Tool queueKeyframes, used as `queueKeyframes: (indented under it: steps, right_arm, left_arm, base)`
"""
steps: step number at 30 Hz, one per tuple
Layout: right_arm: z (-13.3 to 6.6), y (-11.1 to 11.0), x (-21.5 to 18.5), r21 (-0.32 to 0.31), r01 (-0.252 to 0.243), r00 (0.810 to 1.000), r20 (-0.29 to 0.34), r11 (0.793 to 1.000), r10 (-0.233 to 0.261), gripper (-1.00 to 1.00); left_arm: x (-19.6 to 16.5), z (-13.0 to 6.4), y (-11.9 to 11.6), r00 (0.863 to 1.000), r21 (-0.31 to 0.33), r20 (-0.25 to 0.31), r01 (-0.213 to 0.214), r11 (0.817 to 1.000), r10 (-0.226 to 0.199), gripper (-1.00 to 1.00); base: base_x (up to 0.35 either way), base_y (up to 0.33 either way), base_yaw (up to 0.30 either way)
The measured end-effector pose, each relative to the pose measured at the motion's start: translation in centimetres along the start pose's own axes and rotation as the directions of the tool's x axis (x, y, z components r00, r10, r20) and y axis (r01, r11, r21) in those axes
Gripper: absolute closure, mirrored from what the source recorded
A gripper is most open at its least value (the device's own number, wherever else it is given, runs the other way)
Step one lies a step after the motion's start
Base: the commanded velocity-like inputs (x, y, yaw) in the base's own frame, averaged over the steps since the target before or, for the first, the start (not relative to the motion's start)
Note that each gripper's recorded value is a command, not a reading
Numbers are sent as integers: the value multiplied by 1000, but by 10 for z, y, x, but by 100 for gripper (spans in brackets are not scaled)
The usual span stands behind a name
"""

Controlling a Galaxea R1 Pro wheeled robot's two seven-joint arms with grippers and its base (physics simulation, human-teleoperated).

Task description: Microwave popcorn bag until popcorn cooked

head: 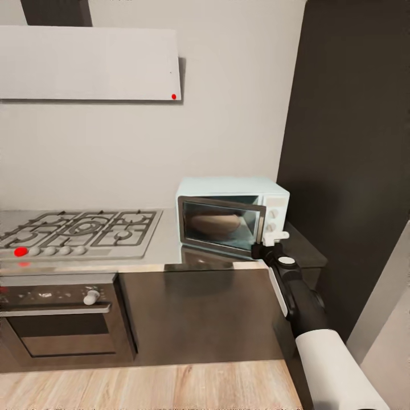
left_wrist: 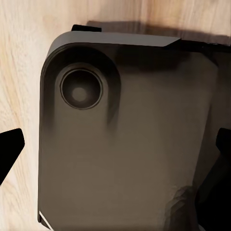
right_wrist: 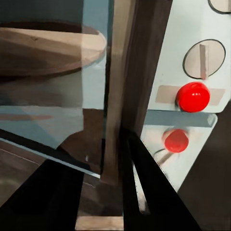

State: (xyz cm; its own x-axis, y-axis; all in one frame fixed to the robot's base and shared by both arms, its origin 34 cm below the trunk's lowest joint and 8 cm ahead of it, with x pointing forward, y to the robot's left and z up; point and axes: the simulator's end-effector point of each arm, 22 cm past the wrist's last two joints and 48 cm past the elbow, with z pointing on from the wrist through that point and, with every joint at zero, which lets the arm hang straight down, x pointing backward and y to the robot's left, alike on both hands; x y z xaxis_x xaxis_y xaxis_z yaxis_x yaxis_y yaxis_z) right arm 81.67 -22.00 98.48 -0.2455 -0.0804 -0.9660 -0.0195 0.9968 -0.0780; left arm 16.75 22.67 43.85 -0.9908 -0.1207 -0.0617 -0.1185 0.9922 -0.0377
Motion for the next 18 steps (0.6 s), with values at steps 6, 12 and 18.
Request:
queueKeyframes:
  steps: [6, 12, 18]
  right_arm:
    - [0, 5, 0, -12, 7, 1000, 0, 1000, -7, 100]
    - [0, 5, 0, -12, 8, 1000, 0, 1000, -8, -100]
    - [-1, -23, 2, 48, -21, 1000, -7, 999, 21, -100]
  left_arm:
    - [0, 0, 0, 1000, 1, 0, 0, 1000, 0, -100]
    - [0, 0, 0, 1000, 1, 0, 0, 1000, 0, -100]
    - [0, 0, 0, 1000, 1, 1, 0, 1000, 0, -100]
  base:
    - [-70, 0, 0]
    - [-4, 0, 0]
    - [0, 0, 0]
